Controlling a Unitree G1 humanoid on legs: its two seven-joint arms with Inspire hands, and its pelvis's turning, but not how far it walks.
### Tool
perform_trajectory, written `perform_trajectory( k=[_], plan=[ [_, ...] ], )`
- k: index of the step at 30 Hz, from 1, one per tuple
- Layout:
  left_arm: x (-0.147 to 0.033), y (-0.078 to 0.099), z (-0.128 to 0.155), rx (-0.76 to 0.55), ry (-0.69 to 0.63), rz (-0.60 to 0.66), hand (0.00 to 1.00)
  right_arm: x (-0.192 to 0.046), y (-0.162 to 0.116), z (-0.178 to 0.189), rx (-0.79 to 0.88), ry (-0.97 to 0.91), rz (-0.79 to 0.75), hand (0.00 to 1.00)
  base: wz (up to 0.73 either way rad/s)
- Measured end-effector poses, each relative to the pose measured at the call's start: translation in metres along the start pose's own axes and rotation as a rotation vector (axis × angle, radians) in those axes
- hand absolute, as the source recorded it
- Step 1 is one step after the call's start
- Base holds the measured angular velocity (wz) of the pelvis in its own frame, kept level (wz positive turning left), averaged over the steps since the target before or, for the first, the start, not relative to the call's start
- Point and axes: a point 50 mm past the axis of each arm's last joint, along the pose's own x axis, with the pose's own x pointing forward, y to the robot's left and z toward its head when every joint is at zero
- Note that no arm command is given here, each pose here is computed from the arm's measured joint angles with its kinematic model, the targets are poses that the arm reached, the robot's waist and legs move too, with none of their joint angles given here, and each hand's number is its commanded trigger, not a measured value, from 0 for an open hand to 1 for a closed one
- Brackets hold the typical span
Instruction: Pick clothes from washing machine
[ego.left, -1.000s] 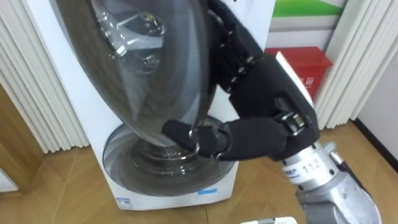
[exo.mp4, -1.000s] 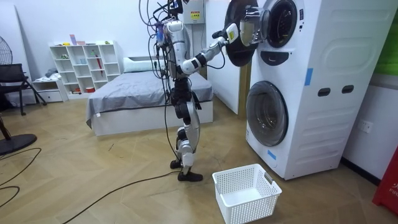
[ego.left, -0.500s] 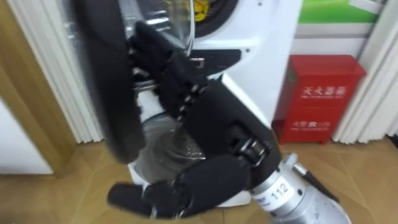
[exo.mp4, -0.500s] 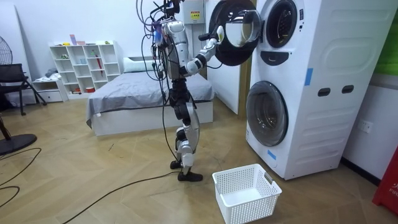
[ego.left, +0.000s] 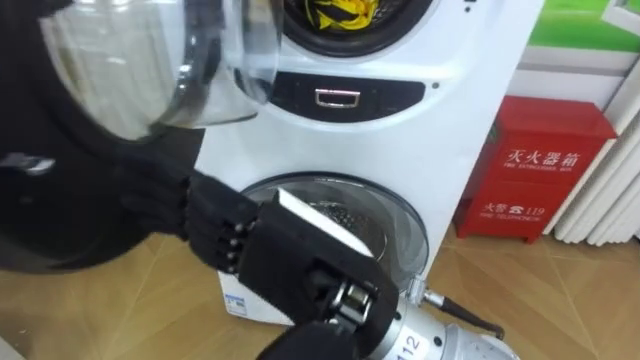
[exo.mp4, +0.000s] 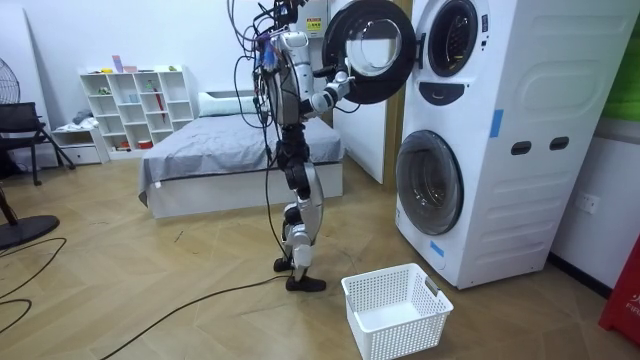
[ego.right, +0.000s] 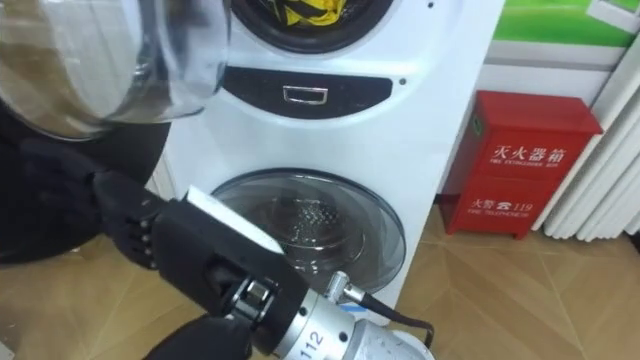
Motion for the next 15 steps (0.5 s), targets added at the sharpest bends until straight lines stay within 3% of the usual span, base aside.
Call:
perform_trajectory(
  k=[15],
  plan=[
    [0.0013, 0.0011, 0.0002, 0.002, 0.01, -0.003, 0.0, 0.0, 0.0019, -0.0003, -0.019, 0.008, 0.042, 0.0, 0.0]
  ],
)
